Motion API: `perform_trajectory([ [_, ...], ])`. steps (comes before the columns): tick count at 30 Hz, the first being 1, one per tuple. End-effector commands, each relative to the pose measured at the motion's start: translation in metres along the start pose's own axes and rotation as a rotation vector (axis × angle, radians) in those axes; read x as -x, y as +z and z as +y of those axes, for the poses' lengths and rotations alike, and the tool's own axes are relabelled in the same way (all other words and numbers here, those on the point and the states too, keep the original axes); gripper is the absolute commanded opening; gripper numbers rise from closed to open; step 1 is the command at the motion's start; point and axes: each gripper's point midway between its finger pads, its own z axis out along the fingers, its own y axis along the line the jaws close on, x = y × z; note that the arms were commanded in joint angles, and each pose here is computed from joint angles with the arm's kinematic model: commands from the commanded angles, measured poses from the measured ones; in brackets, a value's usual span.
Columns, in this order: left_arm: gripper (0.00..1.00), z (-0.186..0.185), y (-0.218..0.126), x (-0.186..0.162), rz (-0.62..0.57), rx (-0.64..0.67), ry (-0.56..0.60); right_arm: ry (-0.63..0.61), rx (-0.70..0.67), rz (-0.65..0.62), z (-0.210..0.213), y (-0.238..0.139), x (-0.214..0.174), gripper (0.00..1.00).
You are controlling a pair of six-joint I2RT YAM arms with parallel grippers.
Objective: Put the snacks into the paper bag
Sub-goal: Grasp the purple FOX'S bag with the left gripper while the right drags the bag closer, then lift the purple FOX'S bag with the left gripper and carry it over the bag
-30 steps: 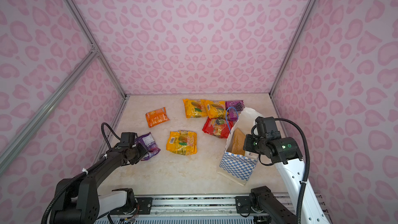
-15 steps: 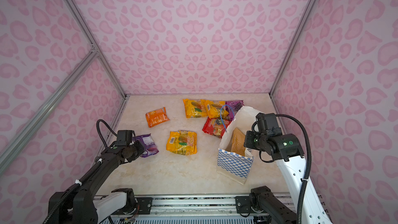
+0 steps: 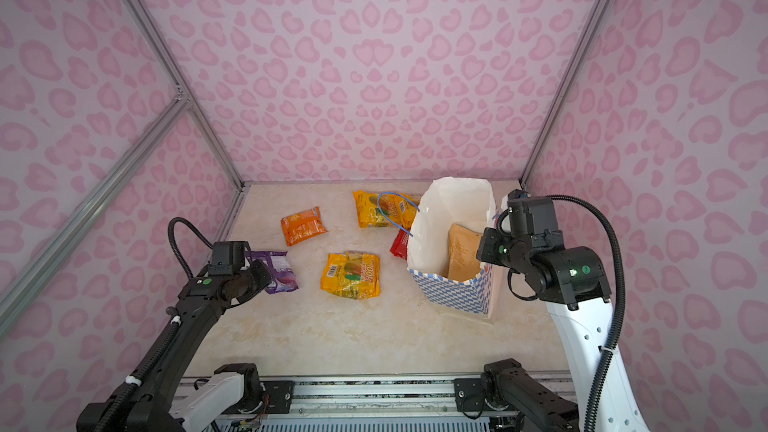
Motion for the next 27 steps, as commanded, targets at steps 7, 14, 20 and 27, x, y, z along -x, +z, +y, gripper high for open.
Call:
perform_trajectory([
  [7, 0.16, -0.003, -0.017, 0.004, -0.024, -0.012, 0.022, -0.067, 0.126, -0.033, 0.048, -0.014, 0.029, 0.0],
  [14, 0.16, -0.013, -0.031, 0.008, -0.039, -0.057, 0.027, -0.119, 0.254, 0.008, 0.095, -0.002, 0.023, 0.0],
  [20, 0.15, -0.017, -0.037, 0.009, -0.033, -0.073, 0.036, -0.118, 0.287, 0.087, 0.101, 0.035, -0.004, 0.0],
  [27, 0.14, -0.045, -0.078, 0.028, -0.077, -0.17, 0.044, -0.12, 0.245, 0.186, 0.085, 0.078, -0.047, 0.0],
])
